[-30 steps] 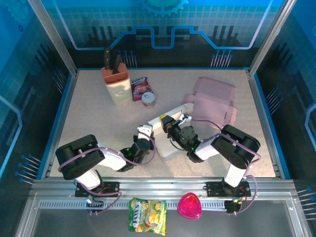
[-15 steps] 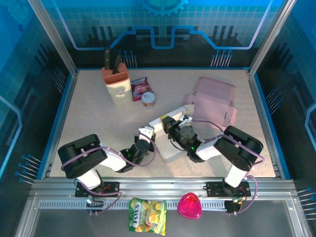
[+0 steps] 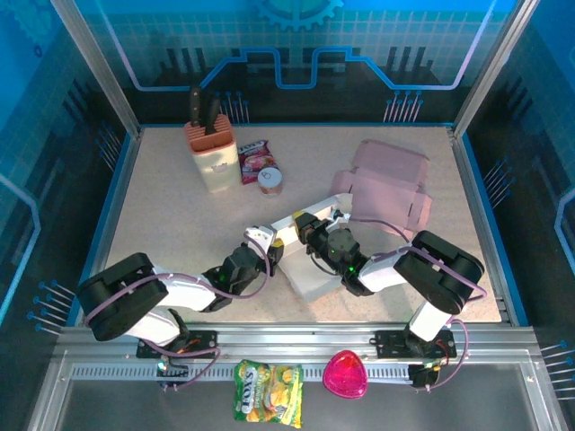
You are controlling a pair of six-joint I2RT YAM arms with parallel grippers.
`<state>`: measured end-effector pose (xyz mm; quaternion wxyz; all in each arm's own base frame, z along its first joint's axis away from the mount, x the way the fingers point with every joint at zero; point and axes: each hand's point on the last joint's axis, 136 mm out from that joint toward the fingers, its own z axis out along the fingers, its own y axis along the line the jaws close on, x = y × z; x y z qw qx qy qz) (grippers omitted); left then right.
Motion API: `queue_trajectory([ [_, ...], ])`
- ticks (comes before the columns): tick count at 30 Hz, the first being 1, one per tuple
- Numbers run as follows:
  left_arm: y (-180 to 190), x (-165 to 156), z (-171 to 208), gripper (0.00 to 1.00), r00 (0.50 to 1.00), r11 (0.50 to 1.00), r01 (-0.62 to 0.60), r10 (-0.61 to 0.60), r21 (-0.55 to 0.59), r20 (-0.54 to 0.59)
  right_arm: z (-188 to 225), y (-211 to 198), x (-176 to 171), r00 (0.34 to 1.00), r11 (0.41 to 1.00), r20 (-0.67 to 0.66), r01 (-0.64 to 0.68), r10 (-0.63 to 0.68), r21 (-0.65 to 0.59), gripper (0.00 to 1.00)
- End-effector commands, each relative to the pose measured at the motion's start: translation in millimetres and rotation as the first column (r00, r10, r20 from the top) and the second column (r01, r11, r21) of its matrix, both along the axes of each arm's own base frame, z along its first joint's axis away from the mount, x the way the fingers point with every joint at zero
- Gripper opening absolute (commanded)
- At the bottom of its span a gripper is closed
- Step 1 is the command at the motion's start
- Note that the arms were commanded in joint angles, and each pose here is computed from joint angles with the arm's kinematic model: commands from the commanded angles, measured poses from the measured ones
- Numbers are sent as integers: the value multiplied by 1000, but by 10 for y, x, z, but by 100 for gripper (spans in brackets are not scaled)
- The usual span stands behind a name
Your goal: Fold the paper box
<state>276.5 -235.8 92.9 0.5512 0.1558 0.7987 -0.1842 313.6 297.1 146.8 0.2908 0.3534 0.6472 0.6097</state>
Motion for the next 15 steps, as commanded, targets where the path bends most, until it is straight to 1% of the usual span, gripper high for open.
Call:
queue_trajectory([
  [1,-151,-2,380,25,995,991,64,-55,-116,79,-214,101,-184,995,995,-63,-84,80,-61,0],
  [7,-156,129,350,22,999,994,-9,13,-107,35,-189,130,-205,995,994,-54,-85,81,-69,0],
  [10,-105,219,343,20,993,990,-110,114,-84,41,-186,159,-231,996,994,-50,-81,78,-75,0],
  [13,-52,280,335,20,978,977,-198,203,-80,50,-194,156,-249,997,995,-45,-64,60,-78,0],
  [15,-61,288,324,20,971,970,-228,233,-79,54,-201,153,-257,998,996,-45,-50,47,-75,0],
])
